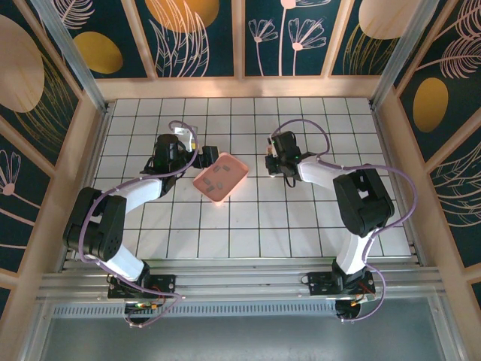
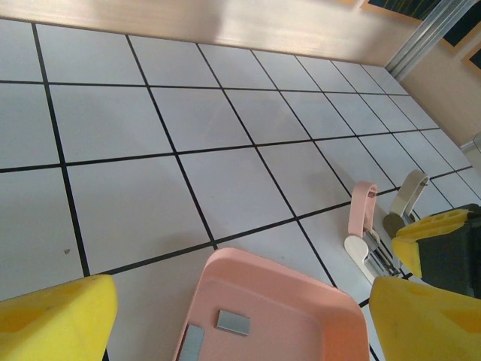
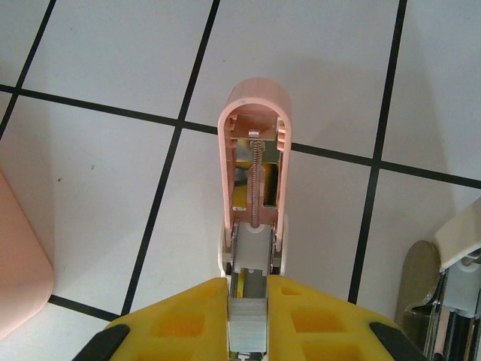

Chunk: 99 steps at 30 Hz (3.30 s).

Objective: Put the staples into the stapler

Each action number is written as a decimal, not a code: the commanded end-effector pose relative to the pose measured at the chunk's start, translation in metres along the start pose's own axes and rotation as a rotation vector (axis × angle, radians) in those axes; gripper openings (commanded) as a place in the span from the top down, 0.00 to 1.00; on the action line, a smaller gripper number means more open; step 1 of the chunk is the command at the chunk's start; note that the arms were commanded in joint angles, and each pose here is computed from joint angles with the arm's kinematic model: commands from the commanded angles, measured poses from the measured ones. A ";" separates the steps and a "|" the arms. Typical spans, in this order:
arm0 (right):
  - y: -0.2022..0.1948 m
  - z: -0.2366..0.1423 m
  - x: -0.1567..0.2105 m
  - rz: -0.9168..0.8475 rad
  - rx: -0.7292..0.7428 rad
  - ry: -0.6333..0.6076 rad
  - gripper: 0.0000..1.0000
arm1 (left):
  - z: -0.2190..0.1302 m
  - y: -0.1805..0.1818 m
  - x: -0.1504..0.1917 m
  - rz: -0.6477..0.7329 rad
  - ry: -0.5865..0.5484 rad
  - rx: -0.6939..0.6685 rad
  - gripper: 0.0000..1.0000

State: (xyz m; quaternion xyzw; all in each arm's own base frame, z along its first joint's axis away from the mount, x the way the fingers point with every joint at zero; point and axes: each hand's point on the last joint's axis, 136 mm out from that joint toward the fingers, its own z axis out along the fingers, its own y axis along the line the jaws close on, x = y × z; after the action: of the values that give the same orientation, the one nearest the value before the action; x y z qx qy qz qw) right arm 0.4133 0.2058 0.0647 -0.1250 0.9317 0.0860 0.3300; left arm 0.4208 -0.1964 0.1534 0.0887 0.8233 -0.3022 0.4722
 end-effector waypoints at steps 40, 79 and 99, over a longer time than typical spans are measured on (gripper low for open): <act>-0.002 0.017 0.016 -0.029 0.003 0.052 0.83 | -0.002 -0.009 -0.012 0.030 -0.030 0.024 0.14; -0.012 -0.080 -0.012 0.506 -0.214 -0.076 0.65 | 0.050 -0.059 -0.026 0.053 0.068 0.146 0.15; -0.009 -0.067 0.035 1.135 -0.365 -0.074 0.67 | 0.142 -0.093 0.000 -0.011 0.218 0.247 0.15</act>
State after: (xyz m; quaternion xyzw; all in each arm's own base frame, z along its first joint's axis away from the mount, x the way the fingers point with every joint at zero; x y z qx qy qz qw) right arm 0.3450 0.1690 0.0784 0.3052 0.8464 0.3698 0.2319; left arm 0.4858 -0.3406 0.1455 0.1727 0.8245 -0.3731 0.3888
